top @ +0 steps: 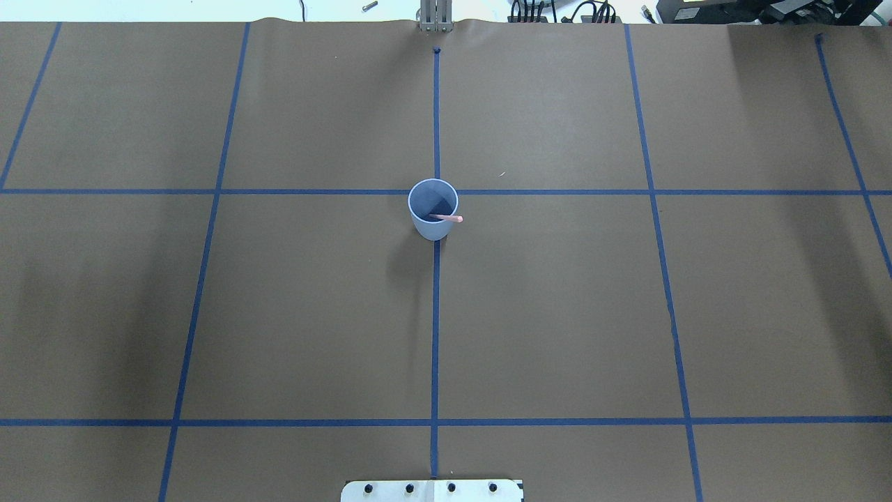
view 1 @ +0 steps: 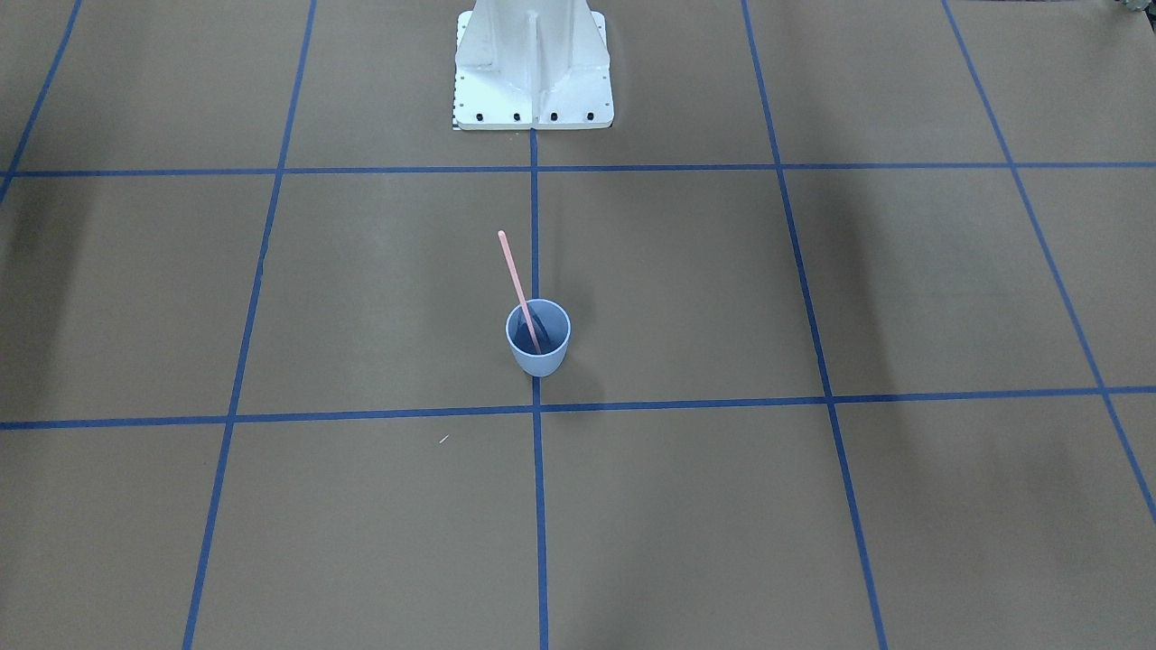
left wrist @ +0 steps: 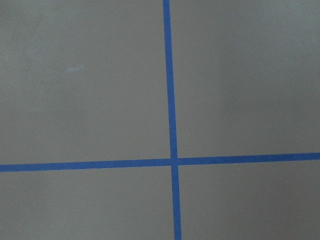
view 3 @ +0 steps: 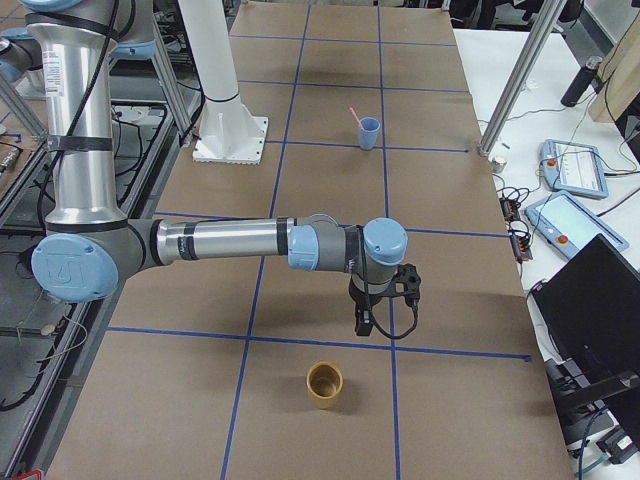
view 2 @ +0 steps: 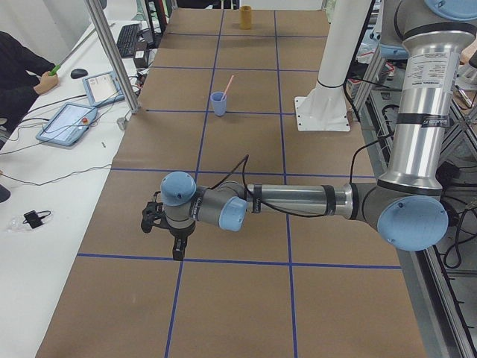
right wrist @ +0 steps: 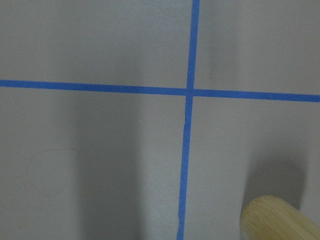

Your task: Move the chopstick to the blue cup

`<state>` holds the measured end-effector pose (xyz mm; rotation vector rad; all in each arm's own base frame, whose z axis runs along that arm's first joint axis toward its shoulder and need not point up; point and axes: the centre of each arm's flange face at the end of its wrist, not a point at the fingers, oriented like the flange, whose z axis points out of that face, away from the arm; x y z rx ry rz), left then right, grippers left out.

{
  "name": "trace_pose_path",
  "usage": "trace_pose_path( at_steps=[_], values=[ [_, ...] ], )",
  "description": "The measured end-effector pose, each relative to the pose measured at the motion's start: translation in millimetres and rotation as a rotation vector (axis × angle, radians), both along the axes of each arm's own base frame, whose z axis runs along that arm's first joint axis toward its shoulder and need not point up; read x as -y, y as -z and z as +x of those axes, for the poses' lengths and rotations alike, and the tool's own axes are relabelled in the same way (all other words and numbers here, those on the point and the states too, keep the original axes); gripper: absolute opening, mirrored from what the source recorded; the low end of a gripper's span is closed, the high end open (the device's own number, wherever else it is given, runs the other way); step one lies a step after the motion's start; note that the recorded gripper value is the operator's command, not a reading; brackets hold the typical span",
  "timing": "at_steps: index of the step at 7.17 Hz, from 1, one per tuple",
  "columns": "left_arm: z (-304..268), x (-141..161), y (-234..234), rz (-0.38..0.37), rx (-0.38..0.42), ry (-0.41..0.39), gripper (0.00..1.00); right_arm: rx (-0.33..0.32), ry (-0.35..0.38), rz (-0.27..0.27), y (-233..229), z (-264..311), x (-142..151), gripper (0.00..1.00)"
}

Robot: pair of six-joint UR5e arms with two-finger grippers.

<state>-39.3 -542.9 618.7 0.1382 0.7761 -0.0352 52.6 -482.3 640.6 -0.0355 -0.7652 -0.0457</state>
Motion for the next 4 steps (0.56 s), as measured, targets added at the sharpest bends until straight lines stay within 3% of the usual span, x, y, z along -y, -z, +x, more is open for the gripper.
trace_pose_path(
  at_steps=[4],
  values=[
    [-19.0, -13.3, 7.9, -0.033, 0.023, -0.070, 0.99, -0.018, -0.050, -0.053, -2.1, 27.1, -9.9, 1.00]
  ],
)
